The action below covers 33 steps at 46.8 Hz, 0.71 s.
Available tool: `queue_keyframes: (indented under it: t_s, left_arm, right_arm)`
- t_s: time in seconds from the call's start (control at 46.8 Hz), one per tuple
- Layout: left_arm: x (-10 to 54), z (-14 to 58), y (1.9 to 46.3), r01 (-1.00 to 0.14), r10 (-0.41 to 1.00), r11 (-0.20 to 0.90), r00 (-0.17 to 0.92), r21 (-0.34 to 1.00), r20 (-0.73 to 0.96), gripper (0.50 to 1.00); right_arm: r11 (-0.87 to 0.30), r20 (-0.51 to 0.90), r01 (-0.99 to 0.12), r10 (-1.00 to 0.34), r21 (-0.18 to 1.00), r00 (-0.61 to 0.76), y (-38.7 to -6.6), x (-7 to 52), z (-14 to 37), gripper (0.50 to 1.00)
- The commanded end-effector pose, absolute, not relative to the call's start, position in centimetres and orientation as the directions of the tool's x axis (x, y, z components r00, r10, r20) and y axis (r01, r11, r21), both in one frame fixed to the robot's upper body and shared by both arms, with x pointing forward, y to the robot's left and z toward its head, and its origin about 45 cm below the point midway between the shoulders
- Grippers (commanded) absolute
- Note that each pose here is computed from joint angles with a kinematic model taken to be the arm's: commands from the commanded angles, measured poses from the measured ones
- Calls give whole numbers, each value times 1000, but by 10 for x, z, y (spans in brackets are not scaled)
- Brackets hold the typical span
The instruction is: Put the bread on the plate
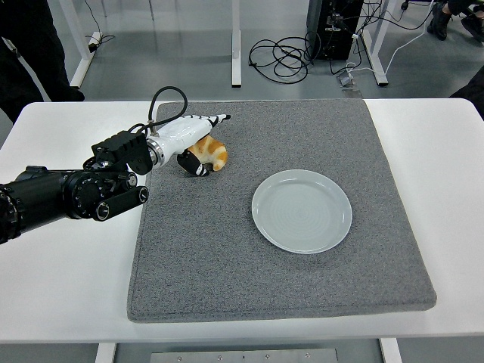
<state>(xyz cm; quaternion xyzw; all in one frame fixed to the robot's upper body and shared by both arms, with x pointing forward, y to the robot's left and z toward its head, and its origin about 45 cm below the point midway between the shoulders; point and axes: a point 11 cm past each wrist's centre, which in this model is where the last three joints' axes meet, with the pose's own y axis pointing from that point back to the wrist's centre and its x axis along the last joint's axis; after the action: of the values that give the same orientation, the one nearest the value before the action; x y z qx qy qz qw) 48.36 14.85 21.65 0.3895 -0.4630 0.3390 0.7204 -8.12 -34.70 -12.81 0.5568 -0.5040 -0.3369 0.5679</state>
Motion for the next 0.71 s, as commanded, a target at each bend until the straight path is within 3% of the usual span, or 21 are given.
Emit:
queue_keyframes:
  t_s: [0.0, 0.577, 0.684]
  left_arm:
    - [485, 217, 150, -854, 128, 460, 334, 242, 934, 971]
    - [487, 204, 154, -873, 133, 432, 308, 225, 942, 930]
    - [487, 204, 153, -875, 141, 431, 307, 221, 941, 893]
  right_arm:
    - [153, 197, -178, -944, 972, 265, -347, -81, -128, 1000]
    - [153, 197, -178, -944, 972, 265, -347, -81, -128, 1000]
    - [153, 197, -178, -944, 972, 265, -347, -81, -128, 1000]
